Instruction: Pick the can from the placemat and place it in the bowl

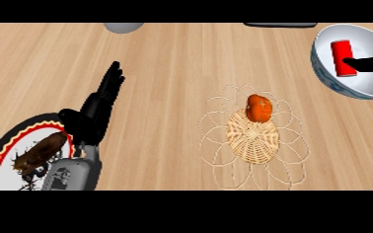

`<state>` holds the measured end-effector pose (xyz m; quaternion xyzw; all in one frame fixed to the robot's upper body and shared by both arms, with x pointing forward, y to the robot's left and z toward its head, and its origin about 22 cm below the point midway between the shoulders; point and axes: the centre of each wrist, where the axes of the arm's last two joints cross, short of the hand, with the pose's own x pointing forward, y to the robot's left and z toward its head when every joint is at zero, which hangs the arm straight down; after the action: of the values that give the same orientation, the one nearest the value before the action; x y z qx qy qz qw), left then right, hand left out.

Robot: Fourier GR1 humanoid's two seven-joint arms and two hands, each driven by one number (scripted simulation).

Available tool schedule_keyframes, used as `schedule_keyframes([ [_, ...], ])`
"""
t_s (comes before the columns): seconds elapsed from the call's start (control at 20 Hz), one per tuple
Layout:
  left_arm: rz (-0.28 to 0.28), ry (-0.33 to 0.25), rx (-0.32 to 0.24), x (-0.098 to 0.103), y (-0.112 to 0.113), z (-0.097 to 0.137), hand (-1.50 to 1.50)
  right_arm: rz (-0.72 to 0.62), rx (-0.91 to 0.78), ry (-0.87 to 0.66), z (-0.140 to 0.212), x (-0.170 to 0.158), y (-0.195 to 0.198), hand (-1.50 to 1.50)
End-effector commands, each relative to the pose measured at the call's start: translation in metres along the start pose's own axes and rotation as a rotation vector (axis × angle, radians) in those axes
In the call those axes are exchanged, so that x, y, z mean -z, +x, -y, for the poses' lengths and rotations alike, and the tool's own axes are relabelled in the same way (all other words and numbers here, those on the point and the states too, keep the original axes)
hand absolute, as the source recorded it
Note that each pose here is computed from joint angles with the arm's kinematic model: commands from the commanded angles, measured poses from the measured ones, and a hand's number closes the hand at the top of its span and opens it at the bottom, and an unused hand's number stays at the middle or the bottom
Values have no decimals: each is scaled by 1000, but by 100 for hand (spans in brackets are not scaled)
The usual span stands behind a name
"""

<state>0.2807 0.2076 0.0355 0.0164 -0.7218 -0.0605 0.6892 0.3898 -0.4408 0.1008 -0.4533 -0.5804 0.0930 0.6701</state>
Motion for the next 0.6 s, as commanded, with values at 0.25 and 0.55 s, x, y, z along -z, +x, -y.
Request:
schedule_keyframes([
  [0.25,-12,6,-2,-8,0,-5,0,113,206,-215,42,10,7,-150],
  [0.55,-17,24,0,-12,-9,-12,0,54,372,-177,68,7,-13,-150],
])
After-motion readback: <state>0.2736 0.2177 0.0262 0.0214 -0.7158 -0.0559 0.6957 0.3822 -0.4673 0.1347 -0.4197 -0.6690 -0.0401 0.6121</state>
